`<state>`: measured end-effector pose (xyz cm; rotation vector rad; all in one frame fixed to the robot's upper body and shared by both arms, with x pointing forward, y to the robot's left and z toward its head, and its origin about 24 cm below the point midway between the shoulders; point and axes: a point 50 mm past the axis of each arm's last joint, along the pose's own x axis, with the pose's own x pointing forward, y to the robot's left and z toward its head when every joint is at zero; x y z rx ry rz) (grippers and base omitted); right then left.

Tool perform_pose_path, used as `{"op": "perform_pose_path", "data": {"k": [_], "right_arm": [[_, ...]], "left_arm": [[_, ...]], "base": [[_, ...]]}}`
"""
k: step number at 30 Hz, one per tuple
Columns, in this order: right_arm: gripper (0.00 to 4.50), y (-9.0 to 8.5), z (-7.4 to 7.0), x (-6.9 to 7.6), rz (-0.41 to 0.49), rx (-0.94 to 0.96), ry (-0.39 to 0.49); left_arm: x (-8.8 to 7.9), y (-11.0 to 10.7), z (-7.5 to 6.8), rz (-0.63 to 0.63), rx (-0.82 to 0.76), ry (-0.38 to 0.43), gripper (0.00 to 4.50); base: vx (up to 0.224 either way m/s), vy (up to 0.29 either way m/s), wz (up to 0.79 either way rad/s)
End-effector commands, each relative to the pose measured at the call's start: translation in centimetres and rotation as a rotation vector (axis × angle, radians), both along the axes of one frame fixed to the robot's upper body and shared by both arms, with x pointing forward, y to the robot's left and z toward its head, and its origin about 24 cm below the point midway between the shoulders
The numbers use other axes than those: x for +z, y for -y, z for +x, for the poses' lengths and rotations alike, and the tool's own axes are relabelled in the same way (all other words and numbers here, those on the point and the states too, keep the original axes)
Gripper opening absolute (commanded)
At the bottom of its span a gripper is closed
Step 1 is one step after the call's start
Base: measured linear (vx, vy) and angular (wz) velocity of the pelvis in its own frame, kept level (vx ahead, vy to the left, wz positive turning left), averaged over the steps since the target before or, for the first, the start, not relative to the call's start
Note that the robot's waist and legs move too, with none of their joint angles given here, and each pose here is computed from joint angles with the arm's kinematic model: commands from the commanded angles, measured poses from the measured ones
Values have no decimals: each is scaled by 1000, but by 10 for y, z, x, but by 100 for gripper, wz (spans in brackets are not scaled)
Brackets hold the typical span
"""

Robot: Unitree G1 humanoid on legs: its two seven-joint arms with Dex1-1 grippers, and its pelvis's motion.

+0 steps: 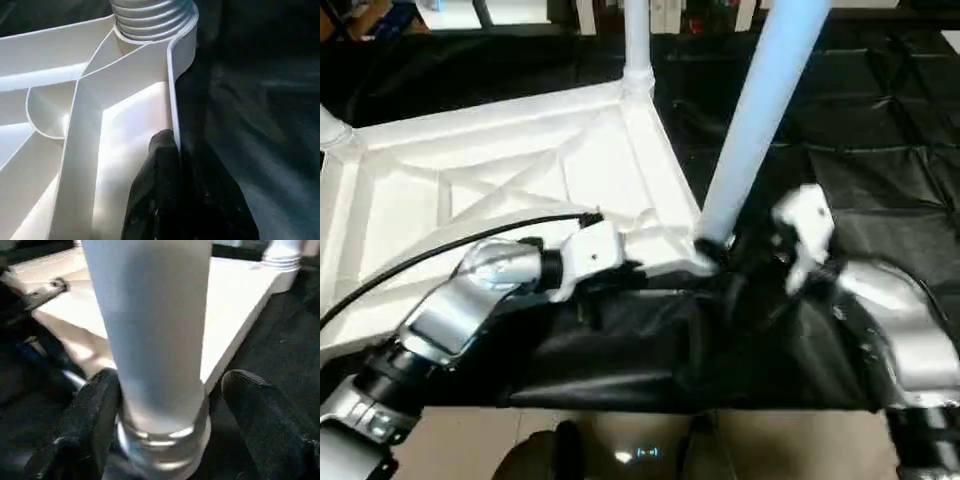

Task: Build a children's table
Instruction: Rotate leg to tighten

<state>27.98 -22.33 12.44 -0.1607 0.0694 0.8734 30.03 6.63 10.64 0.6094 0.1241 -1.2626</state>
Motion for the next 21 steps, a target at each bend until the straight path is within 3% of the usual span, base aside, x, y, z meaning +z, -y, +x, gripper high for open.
{"op": "perform_pose_path", "data": {"k": [1, 10, 21], "right_arm": [[314, 1, -5, 1, -5, 53, -26], [234, -9, 0, -3, 16, 126, -58], [216, -11, 2, -5, 2, 185, -87]], "left_arm": [[2, 4, -10, -51, -88, -1, 0], [1, 6, -22, -72, -168, -44, 0], [-1, 9, -26, -66, -191, -50, 0]], "base": [[0, 0, 0], [0, 0, 0], [0, 0, 0]]}}
